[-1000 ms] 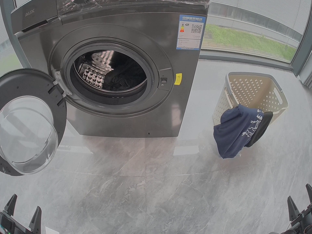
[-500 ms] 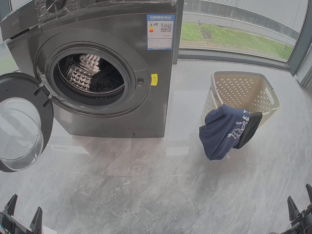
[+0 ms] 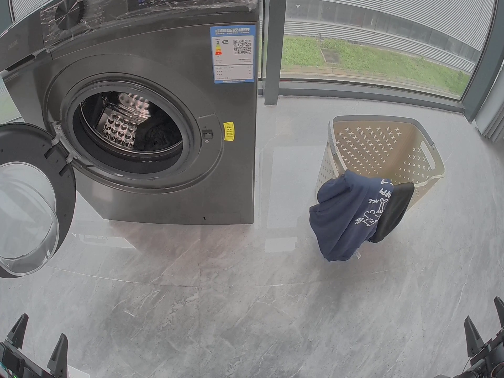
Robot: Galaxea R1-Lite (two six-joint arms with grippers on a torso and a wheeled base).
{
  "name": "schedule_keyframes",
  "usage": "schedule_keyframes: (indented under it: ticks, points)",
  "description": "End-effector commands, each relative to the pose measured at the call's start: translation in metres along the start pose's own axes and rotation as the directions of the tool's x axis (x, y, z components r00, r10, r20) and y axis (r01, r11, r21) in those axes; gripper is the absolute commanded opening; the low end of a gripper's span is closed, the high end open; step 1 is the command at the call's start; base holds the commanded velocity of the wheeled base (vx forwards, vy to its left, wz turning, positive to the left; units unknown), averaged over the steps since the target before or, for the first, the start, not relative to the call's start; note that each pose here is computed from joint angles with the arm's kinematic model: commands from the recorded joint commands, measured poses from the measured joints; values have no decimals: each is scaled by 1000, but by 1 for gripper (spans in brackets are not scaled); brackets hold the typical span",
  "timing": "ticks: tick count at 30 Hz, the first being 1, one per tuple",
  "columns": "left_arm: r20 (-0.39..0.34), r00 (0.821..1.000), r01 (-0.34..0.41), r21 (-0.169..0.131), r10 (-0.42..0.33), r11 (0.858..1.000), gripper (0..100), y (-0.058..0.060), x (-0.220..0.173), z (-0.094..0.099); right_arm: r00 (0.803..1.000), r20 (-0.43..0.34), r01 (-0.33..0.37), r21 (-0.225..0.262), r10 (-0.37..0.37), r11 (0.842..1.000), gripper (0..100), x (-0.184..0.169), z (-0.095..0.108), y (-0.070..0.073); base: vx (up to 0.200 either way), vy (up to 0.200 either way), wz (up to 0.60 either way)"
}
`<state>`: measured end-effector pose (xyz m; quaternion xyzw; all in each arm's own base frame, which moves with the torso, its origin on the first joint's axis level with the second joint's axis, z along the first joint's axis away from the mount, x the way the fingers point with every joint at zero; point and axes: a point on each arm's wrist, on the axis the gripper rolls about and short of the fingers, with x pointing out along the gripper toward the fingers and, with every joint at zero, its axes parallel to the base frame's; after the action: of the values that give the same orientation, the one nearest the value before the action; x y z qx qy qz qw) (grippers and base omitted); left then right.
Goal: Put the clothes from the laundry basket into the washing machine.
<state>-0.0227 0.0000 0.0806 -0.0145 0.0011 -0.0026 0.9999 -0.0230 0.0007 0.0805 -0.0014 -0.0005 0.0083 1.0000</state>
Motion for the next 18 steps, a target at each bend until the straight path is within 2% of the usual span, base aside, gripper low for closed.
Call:
schedule_keyframes:
  ticks: [1, 2, 11, 18]
  points:
    - [-9, 1000, -1, 0, 1, 1000, 100, 0, 1, -5, 1000, -3, 0, 0, 0, 1000, 100, 0, -5, 0, 0, -200, 0]
    - [-9, 1000, -3, -2, 2, 1000, 100, 0, 1, -5, 1000, -3, 0, 0, 0, 1000, 100, 0, -5, 0, 0, -200, 0]
    - [-7, 1000, -6, -5, 6, 1000, 100, 0, 1, -4, 1000, -3, 0, 0, 0, 1000, 100, 0, -5, 0, 0, 0, 0]
    - [-7, 1000, -6, -8, 6, 1000, 100, 0, 1, -4, 1000, -3, 0, 0, 0, 1000, 100, 0, -5, 0, 0, -200, 0]
